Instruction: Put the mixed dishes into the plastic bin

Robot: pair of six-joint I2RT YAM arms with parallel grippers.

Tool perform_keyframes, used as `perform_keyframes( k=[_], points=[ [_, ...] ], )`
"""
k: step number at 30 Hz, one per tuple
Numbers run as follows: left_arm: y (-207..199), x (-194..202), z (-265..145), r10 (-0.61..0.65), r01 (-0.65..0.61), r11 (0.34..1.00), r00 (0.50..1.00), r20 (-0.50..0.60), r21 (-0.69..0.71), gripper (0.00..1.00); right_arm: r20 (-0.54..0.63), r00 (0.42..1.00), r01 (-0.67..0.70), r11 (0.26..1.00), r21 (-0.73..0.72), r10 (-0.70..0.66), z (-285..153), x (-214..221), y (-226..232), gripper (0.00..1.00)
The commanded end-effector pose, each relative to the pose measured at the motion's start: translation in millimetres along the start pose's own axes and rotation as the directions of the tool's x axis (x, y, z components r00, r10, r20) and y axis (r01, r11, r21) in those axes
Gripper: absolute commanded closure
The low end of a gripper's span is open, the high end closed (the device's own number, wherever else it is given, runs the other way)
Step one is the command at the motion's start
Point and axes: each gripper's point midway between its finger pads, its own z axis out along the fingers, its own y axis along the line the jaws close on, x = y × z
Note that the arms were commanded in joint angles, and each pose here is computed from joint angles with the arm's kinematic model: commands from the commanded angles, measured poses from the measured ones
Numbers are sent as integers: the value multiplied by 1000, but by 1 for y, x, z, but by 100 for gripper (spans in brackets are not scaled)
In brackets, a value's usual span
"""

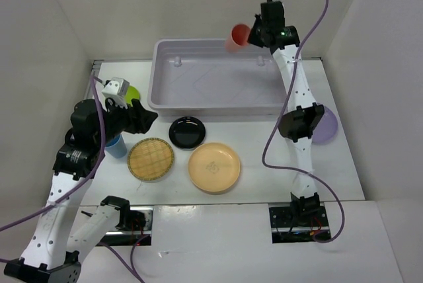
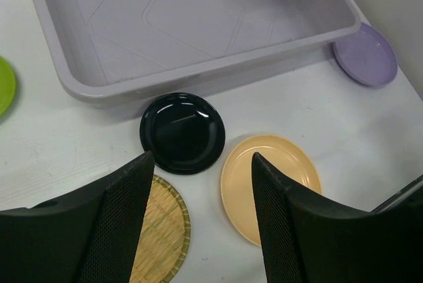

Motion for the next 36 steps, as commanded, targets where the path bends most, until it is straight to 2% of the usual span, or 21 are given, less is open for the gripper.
perform_keyframes(
  k=[1, 3, 4, 9, 16, 27, 30, 32, 33, 36],
  points=[
    [-10, -13, -1, 4, -6, 999, 1000, 30, 52, 32, 9, 1000, -20, 1000, 14, 20, 12, -10, -26, 100],
    [-9, -2, 3, -12, 12, 998, 1000, 3, 57, 32, 56, 998, -18, 1000, 12, 18, 19, -21, -30, 100],
    [-9, -2, 3, -12, 12, 998, 1000, 3, 57, 32, 47, 999, -26, 1000, 4, 26, 43, -12, -42, 100],
    [-8, 2, 4, -15, 15, 998, 1000, -6, 55, 32, 42, 997, -74, 996, 55, 72, 72, -5, -78, 100],
    [-8, 7, 2, -25, 25, 998, 1000, -8, 54, 32, -46, 996, -65, 986, 153, 73, 118, 47, -120, 100],
    [-1, 13, 1, -24, 24, 999, 1000, -19, 24, 28, -59, 996, -45, 969, 242, 60, 126, 62, -142, 100],
    [-2, 13, 0, -24, 25, 999, 999, -21, 33, 28, -55, 997, -44, 967, 250, 59, 126, 61, -144, 90],
    [-2, 13, 0, -24, 25, 999, 999, -21, 33, 26, -59, 997, -42, 964, 262, 59, 125, 63, -146, 75],
    [-1, 14, 3, -27, 28, 999, 999, -29, 31, 26, -59, 997, -42, 964, 262, 59, 125, 63, -146, 61],
    [-1, 14, 3, -27, 28, 999, 999, -30, 31, 26, -41, 997, -45, 966, 253, 58, 123, 56, -143, 50]
  ],
)
